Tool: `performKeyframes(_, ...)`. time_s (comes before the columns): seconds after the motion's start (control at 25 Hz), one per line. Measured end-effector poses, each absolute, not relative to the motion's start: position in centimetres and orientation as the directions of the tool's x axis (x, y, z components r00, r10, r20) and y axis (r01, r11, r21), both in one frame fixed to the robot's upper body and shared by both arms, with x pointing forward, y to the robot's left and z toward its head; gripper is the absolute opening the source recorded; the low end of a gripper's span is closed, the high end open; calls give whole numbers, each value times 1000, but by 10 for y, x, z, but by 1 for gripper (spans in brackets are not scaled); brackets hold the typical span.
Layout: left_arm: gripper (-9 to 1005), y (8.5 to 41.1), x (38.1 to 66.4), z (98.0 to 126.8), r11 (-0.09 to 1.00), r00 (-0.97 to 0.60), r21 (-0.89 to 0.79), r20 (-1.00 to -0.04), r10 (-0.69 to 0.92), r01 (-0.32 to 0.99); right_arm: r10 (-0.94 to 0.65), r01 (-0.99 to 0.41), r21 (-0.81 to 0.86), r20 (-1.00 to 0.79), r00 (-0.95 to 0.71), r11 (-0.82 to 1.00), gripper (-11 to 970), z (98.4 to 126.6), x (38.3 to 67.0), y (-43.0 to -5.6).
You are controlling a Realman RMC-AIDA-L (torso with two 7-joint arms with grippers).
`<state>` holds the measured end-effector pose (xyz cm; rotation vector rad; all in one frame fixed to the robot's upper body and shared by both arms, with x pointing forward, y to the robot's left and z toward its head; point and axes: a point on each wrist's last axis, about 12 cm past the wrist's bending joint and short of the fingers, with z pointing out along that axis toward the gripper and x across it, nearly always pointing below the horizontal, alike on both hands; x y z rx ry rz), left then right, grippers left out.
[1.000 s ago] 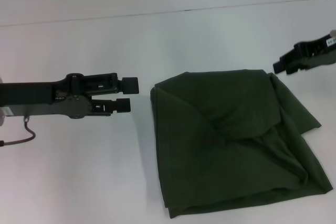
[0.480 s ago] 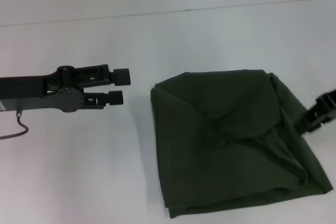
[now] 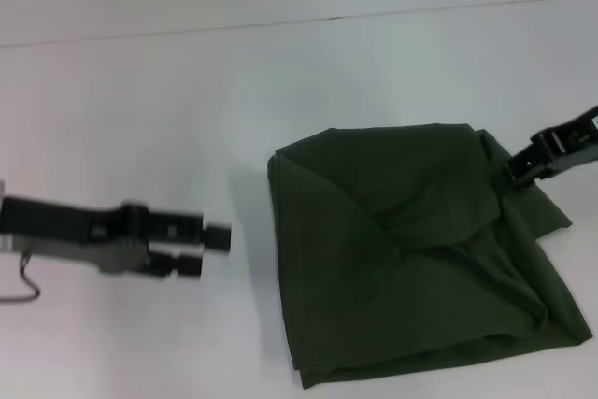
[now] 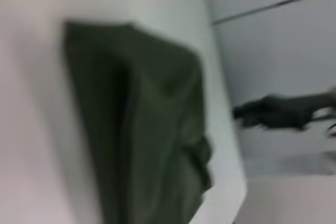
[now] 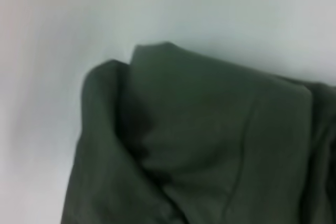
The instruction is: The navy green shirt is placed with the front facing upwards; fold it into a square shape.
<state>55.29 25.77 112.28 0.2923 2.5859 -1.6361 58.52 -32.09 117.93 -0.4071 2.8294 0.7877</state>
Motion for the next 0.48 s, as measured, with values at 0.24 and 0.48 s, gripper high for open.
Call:
performKeyframes(0.24, 886, 259, 538, 1111, 451, -984, -884, -53, 170, 125, -211, -315, 477, -259, -943, 820, 368, 1184, 590, -317)
performKeyframes(0.48, 885, 236, 524, 1099, 434, -974, -898, 34, 226, 70, -202, -313, 470, -272, -941, 825, 368, 1184, 592, -318)
